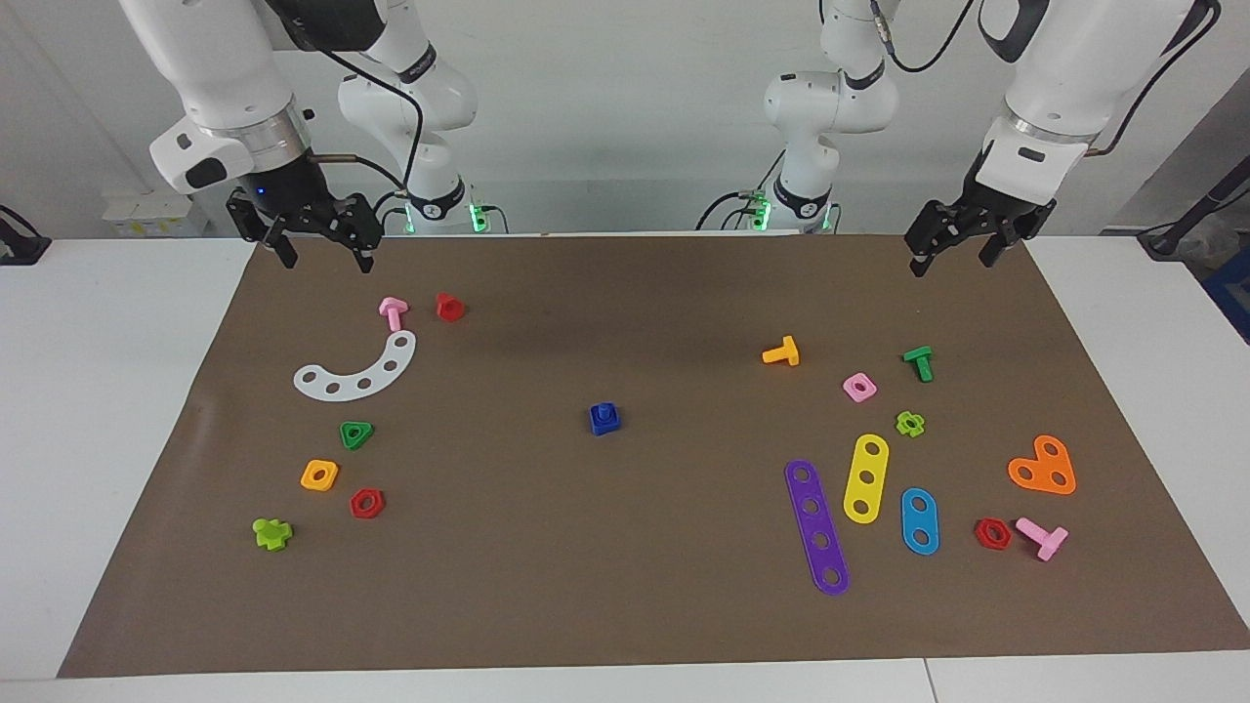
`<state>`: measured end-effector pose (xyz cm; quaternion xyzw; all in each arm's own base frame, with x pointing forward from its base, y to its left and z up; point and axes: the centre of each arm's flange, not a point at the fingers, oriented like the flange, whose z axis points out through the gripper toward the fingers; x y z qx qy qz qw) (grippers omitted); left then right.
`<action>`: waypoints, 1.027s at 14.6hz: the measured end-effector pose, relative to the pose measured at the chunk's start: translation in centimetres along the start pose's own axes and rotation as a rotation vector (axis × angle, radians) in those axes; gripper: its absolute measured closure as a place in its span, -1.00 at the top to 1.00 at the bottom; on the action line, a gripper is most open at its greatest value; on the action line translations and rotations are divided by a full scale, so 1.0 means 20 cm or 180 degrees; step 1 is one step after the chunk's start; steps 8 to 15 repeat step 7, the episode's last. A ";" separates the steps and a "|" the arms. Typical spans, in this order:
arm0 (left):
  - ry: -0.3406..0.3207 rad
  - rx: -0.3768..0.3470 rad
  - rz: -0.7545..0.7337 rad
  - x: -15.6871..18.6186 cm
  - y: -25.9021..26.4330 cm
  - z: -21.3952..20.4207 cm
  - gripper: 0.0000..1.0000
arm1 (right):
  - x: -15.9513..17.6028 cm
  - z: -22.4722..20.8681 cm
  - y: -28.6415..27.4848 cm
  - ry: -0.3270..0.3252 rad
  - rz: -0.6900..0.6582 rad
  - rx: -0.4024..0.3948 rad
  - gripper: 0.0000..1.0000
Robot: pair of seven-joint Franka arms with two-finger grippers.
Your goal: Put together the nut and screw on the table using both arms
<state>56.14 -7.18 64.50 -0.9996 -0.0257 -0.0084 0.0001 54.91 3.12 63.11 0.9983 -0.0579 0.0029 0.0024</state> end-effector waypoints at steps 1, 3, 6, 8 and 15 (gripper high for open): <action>0.0008 -0.0001 0.0020 0.00 0.00 0.00 1.00 | 0.00 0.00 0.00 0.0000 0.0000 0.0000 1.00; 0.0011 -0.0002 0.0026 0.00 0.00 0.00 1.00 | 0.00 0.00 0.00 0.0000 0.0000 0.0000 1.00; 0.0008 -0.0001 0.0017 0.00 -0.01 0.00 1.00 | 0.00 0.00 0.00 0.0001 0.0000 0.0000 1.00; 0.0008 0.0000 0.0016 0.00 -0.01 0.00 1.00 | 0.00 0.00 0.00 0.0001 0.0000 0.0000 1.00; 0.0008 0.0000 0.0016 0.00 -0.01 0.00 1.00 | 0.00 0.00 0.00 0.0001 0.0000 0.0000 1.00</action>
